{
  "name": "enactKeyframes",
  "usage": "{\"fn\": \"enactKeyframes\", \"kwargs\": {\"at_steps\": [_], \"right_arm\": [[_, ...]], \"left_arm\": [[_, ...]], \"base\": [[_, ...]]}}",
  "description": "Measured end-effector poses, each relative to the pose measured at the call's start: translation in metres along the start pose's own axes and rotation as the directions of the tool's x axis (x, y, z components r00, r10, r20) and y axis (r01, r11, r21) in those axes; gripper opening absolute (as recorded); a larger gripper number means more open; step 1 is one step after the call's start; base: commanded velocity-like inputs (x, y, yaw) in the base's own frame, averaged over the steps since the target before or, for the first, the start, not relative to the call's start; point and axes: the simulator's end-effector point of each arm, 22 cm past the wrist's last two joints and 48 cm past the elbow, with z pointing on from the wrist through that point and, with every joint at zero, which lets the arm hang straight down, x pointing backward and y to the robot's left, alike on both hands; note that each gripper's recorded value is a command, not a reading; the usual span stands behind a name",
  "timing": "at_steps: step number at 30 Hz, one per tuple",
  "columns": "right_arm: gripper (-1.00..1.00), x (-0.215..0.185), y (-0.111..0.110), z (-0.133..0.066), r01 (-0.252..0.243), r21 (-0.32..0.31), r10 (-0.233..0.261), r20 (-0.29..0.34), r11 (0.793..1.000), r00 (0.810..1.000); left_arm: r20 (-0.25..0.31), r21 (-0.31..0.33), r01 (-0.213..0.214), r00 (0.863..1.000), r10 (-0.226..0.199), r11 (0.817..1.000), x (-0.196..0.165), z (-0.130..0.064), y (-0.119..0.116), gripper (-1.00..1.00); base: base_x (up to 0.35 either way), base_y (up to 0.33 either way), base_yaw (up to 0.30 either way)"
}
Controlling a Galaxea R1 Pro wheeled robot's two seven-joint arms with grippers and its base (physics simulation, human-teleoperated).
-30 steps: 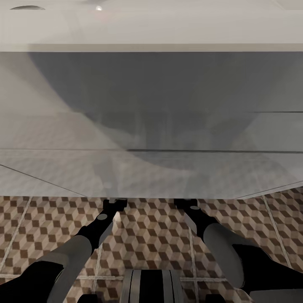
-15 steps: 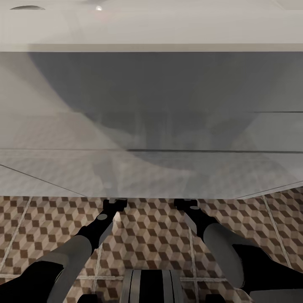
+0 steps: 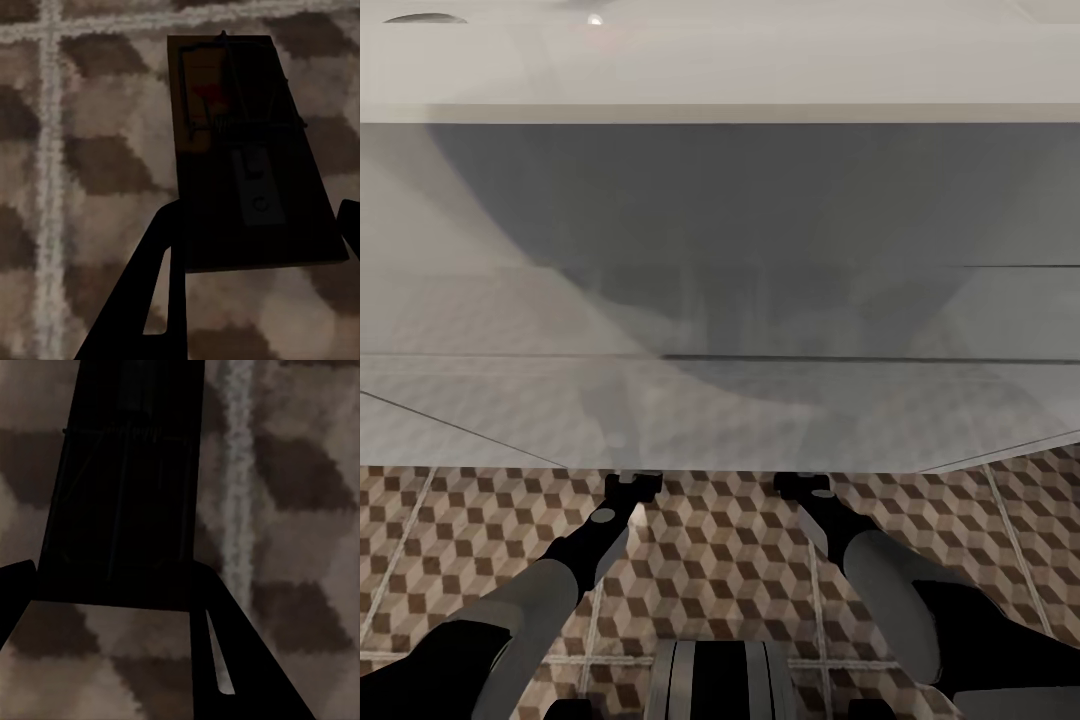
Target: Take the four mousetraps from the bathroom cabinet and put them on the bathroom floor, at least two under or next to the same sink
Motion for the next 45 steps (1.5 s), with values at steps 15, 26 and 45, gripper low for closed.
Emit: {"fn": "enactKeyframes", "kwargs": {"at_steps": [15,26,45], "right_arm": [[-1.0,0.0,0.0,0.0,0.0,0.0,0.0,0.0,1.0,1.0],[-1.0,0.0016,0.0022,-0.0003,0.0,-0.003,0.0,-0.004,1.0,1.0],[-1.0,0.0076,0.0053,-0.0007,0.002,-0.008,-0.002,-0.017,1.0,1.0]], "left_arm": [[0.001,0.0,0.001,1.0,-0.001,1.0,-0.0002,0.0,0.0001,-1.0],[0.001,0.0,0.0,1.0,0.0,1.0,-0.0002,0.0,0.0002,-1.0],[0.001,0.0,0.001,1.0,-0.001,1.0,-0.0002,0.0,0.0002,-1.0]], "base": [[0.0,0.0,0.0],[0.0,0.0,0.0],[0.0,0.0,0.0]]}}
